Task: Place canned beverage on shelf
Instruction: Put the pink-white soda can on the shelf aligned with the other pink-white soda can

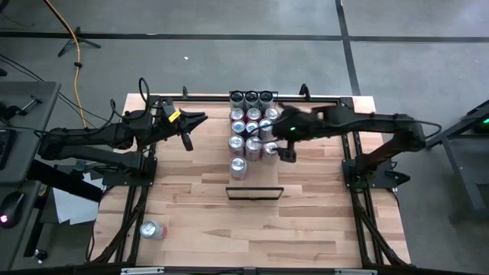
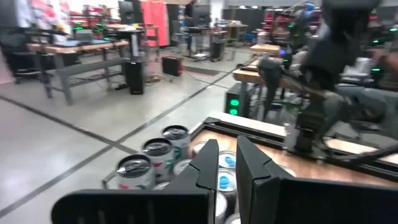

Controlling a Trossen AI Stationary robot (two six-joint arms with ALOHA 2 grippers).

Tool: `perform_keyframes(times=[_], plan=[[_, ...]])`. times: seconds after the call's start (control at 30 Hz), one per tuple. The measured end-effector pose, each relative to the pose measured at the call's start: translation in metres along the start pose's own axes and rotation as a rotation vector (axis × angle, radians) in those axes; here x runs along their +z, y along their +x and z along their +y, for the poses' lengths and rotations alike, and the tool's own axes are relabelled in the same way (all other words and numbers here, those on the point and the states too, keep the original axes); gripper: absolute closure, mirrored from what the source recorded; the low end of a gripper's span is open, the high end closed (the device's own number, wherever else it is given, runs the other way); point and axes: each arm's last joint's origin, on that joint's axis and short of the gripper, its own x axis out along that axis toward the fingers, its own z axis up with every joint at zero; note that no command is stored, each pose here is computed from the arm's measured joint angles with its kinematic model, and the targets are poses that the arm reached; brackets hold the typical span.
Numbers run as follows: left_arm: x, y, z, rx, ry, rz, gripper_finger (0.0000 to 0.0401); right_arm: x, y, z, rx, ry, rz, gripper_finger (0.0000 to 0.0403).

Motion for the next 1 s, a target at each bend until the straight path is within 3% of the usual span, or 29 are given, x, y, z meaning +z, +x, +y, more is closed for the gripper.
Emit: perform_keyframes(times=[0.2, 0.53, 0.83, 1.0], plan=[[0.000, 0.000, -0.003, -0.119, -0.017, 0.007, 0.0398, -0.022, -0.038, -0.004, 0.042, 0.129, -0.085, 0.0013], [0.001, 0.000, -0.004, -0.125, -0.021, -0.002, 0.0398, -0.049, -0.064, -0.006, 0.130, 0.449, -0.320, 0.0013], [0.001, 0.000, -0.004, -0.124, -0.012, -0.002, 0.0398, -0.046, -0.063, -0.006, 0.136, 0.460, -0.368, 0.0013], [0.001, 0.000, -0.004, -0.125, 0.004, -0.004, 0.0398, -0.046, -0.061, -0.006, 0.114, 0.389, -0.361, 0.0013]])
